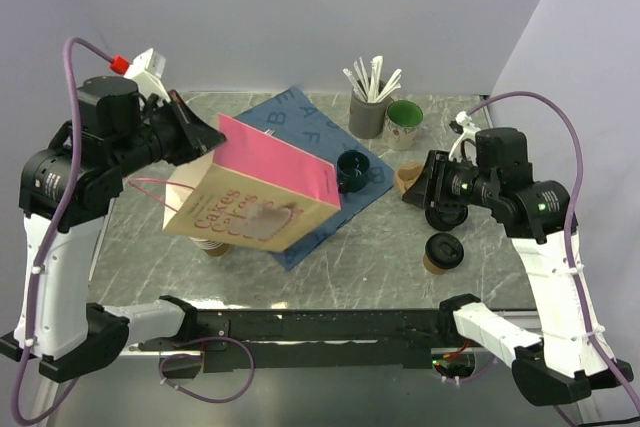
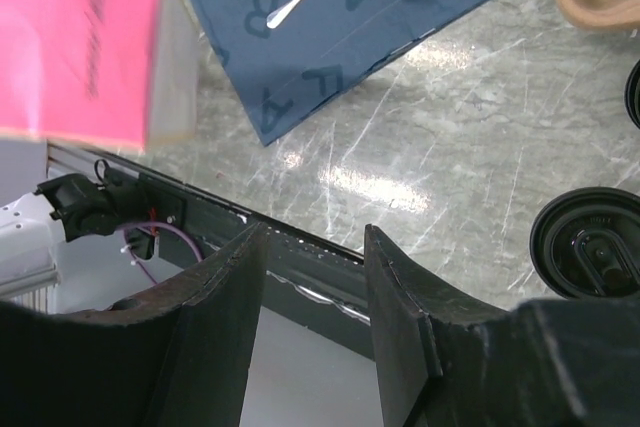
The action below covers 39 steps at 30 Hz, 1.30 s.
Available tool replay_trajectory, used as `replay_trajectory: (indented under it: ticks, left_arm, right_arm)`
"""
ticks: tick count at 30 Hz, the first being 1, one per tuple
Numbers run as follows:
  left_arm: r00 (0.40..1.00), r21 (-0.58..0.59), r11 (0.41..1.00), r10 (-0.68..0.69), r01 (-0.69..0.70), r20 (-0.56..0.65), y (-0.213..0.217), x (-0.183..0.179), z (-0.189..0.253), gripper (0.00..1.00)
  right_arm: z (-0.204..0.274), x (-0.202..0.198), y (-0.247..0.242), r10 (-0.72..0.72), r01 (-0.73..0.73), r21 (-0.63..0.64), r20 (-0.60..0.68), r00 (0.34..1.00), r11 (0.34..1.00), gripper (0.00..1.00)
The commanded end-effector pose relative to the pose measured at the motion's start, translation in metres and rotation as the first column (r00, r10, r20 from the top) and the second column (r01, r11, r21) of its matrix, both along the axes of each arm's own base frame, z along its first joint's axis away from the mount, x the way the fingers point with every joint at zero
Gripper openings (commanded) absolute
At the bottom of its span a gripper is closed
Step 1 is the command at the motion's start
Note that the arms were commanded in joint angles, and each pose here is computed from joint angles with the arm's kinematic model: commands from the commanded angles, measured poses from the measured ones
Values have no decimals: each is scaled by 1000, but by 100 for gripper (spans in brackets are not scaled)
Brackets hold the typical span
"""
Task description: Pack the takeout coffee
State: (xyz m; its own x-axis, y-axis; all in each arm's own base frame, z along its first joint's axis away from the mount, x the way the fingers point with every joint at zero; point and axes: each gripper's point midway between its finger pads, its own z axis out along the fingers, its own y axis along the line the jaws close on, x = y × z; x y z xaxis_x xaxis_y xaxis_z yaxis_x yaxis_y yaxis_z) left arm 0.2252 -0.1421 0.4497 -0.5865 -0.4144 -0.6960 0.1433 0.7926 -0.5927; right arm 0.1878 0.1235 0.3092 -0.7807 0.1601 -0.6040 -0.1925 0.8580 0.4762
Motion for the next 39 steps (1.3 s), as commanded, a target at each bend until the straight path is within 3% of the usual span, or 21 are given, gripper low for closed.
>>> replay_trajectory:
  ticks: [1, 7, 18, 21, 24, 25, 27, 31, 35, 39]
  left_arm:
    - [994, -117, 992, -62, 52, -91, -19, -26, -11, 1]
    - [982, -172, 984, -82, 52, -170, -52, -36, -43, 1]
    - [945, -62, 998, -40, 21, -325, -125, -36, -99, 1]
    - [934, -53, 998, -55, 39, -353, -149, -40, -117, 6]
    - [929, -54, 996, -82, 67, -361, -171, -41, -124, 23]
    - [928, -53, 995, -102, 89, -359, -178, -46, -123, 36]
    - [934, -59, 993, -115, 101, -337, -185, -44, -111, 43]
    - [950, -29, 990, -142, 139, -277, -186, -39, -90, 67]
    - [963, -19, 984, -175, 175, -206, -182, -37, -64, 77]
    - [970, 6, 982, -183, 186, -162, -168, -36, -51, 79]
  right_arm:
    - [4, -5, -2, 4, -4, 0, 48, 999, 1000, 51]
    - [4, -10, -3, 11, -11, 2, 54, 998, 1000, 52]
    - [6, -17, -4, 21, -21, 5, 70, 997, 1000, 52]
    - [7, -18, -5, 23, -23, -1, 77, 997, 1000, 53]
    - [7, -19, -4, 24, -25, 3, 72, 997, 1000, 53]
    - [7, -19, -4, 24, -25, 3, 72, 997, 1000, 54]
    - [6, -19, -5, 22, -22, -1, 65, 998, 1000, 54]
    - [6, -21, -5, 6, -7, 6, 46, 999, 1000, 54]
    - [8, -23, -3, -6, 6, 27, 24, 1000, 1000, 55]
    - [5, -19, -4, -26, 26, 30, 16, 1000, 999, 56]
